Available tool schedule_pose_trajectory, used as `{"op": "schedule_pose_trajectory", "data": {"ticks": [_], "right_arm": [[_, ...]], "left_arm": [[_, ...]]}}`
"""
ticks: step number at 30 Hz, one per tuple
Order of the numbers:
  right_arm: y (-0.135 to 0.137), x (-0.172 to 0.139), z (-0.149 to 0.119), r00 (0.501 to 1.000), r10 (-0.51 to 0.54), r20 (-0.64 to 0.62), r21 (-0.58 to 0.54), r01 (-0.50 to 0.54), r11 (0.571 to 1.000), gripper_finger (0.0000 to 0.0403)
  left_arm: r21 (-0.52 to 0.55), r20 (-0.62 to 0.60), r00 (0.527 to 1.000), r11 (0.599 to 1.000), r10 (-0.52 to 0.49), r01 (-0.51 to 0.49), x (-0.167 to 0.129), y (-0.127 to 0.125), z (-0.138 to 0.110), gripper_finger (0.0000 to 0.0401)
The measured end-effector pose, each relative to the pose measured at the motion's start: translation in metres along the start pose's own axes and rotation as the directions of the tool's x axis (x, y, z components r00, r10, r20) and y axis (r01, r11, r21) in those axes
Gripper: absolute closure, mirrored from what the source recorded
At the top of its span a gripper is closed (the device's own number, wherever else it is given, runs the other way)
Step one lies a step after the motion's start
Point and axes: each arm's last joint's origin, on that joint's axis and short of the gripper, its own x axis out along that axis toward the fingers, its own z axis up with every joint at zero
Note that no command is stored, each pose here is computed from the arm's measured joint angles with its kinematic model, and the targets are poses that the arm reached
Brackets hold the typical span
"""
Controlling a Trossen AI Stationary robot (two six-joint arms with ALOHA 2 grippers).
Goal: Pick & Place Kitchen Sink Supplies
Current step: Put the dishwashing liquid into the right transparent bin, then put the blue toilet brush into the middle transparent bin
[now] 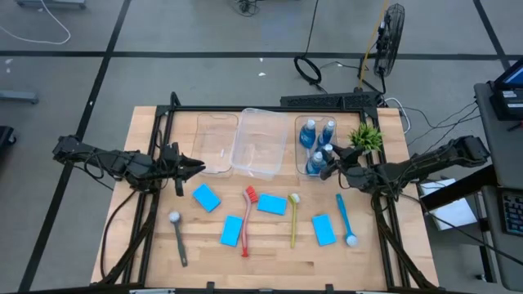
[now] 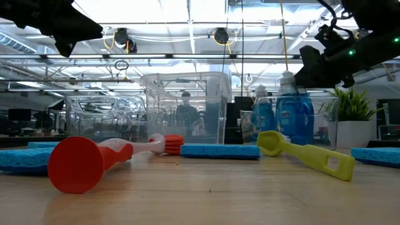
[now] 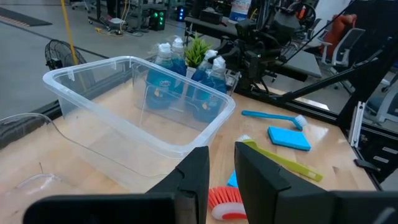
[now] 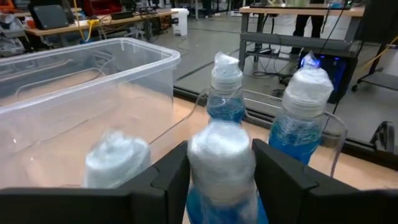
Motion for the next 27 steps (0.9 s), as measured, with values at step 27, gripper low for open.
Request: {"op": "schedule_pose_trajectory", "data": {"ticks": [27], "right_arm": [[-0.003, -0.025, 0.052, 0.955, 0.167, 0.245, -0.010, -0.170, 0.985, 0.0231]], "left_arm": [[0.005, 0.000, 1.000, 1.000, 0.000, 0.000, 0.000, 0.000, 0.000, 0.0324]]}}
